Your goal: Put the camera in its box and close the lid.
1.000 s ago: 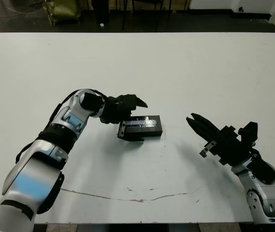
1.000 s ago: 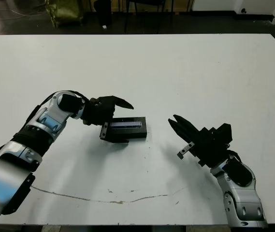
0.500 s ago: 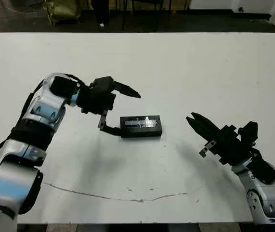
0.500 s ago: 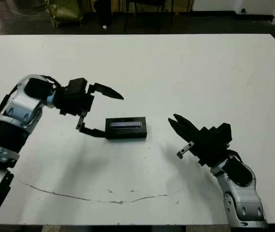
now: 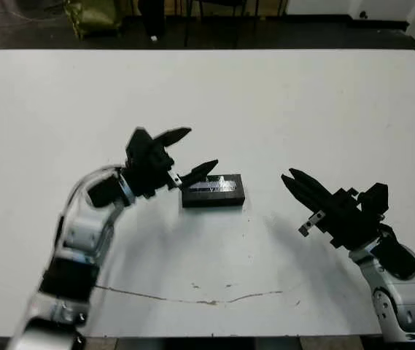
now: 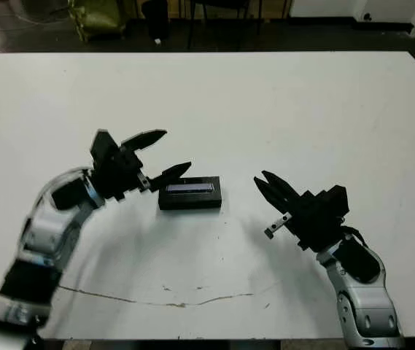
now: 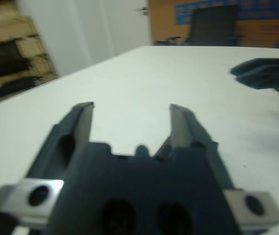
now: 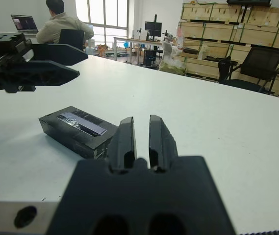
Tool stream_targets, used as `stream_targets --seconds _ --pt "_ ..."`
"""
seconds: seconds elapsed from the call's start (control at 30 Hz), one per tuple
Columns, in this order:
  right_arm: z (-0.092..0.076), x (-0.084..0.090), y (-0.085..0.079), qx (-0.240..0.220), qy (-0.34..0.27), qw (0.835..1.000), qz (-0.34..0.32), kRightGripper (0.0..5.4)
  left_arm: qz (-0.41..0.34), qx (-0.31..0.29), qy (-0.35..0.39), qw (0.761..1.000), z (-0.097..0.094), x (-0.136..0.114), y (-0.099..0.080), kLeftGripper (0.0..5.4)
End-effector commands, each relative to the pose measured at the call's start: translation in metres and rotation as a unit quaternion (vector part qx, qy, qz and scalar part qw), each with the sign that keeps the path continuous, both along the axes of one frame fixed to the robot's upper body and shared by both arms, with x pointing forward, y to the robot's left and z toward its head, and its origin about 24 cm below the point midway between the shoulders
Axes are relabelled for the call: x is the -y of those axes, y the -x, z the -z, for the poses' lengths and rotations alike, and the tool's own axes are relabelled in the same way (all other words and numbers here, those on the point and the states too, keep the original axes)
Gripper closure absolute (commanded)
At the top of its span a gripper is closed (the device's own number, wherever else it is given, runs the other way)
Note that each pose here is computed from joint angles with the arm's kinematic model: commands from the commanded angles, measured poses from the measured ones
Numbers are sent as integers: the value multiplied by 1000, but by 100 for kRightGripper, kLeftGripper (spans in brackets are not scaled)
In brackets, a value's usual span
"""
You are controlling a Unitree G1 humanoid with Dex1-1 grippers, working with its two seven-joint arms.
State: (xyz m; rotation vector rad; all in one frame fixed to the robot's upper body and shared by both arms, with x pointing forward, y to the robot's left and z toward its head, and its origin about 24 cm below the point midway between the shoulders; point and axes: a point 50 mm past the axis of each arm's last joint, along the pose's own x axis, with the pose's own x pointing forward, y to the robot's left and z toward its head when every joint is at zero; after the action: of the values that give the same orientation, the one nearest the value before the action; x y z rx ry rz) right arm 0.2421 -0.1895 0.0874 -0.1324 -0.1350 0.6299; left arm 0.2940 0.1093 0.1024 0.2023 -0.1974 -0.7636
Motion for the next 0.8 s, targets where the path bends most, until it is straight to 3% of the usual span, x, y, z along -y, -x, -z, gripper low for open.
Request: stream_targets --seconds 0.03,0.37,0.8 --pt "5 1 1 -17 6 1000 3 540 -30 -15 -7 999 12 5 9 303" --pt "5 -1 2 -20 10 1000 11 540 -64 -54 -47 995 22 26 18 539" --pt "6 -1 2 -16 12 1000 10 540 -52 -111 -133 984 35 39 16 539"
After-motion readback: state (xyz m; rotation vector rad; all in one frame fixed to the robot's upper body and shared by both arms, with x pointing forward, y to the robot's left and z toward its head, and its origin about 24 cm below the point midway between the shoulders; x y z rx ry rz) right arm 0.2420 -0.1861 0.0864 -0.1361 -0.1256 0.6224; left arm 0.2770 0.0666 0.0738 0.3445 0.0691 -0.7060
